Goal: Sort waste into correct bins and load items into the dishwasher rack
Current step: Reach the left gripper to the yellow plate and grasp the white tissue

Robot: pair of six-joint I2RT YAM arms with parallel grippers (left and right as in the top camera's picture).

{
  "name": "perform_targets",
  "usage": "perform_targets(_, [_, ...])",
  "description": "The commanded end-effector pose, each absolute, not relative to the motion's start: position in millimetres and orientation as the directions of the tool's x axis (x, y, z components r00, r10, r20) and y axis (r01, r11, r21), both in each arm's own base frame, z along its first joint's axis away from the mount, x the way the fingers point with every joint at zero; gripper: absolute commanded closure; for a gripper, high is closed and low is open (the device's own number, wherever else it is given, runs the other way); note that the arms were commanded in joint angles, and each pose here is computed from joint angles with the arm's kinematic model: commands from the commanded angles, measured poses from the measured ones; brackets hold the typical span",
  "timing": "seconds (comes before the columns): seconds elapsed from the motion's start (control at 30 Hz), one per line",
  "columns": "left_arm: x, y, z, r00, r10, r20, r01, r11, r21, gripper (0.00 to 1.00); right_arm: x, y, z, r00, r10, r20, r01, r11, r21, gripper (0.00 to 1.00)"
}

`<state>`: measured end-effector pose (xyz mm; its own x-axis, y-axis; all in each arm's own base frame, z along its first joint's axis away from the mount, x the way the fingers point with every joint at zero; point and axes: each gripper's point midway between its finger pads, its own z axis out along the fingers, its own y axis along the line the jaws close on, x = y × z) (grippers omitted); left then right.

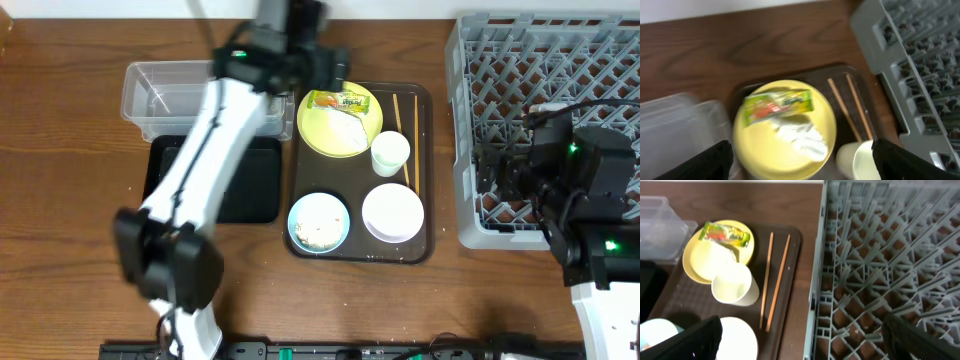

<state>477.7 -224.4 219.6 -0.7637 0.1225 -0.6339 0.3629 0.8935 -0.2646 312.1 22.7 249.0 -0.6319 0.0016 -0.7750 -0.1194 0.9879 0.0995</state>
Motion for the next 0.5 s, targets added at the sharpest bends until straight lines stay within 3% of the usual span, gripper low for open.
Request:
perform_targets(0.0, [479, -251, 190, -0.779, 0.173, -0.603, 0.406, 0.872, -0.275, 0.09, 310, 32, 258, -0.62, -0.022, -0.785, -0.163, 0.981, 0.101, 0.01])
perform_targets(0.13, [483, -257, 145, -0.817, 0.197, -0.542, 0.378, 0.892, -0.246, 0.09, 305, 32, 252, -0.644, -0.022, -0.765, -0.159, 0.981, 0.106, 0.01])
perform_targets(0.47, [493, -242, 67, -0.906, 0.01, -0.422, 0.095, 0.979, -0.182, 0.14, 300, 32, 246, -0.667, -0.022, -0.745, -0.156, 0.982, 0.111, 0.01])
